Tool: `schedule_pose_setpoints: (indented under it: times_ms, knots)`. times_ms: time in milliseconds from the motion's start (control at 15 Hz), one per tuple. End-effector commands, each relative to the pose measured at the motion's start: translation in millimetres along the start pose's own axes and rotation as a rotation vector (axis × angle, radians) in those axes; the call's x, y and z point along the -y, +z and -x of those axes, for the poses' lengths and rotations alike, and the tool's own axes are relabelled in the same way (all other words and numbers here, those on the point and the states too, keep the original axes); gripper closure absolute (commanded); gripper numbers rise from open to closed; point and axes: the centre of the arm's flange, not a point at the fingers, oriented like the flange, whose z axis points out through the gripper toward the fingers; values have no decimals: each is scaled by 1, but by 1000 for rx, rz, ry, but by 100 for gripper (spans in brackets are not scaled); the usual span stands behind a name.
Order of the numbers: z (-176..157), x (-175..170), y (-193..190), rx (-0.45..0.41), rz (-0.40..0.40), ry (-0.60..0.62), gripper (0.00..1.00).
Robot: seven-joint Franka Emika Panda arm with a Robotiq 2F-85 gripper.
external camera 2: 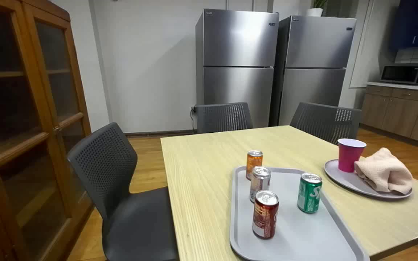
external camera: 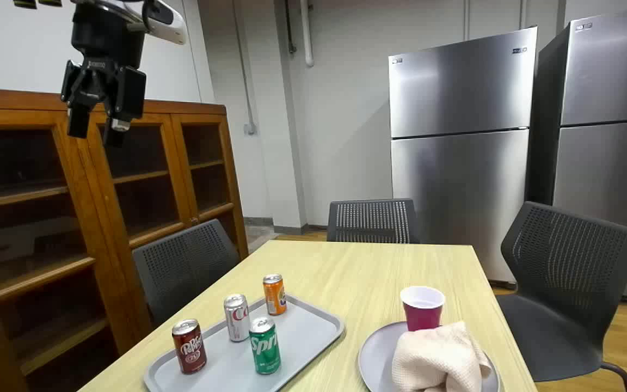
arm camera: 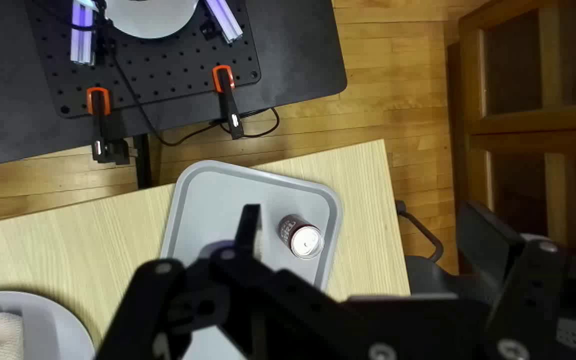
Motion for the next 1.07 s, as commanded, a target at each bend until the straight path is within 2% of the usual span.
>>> schedule_pose_setpoints:
  times_ms: [0, 267, 1000]
  knots:
    - [0, 0, 0, 0, 0, 0, 0]
    - [-4, -1, 4, -13, 8, 10, 0]
    - [-51, -29, 26, -190, 45, 66, 0]
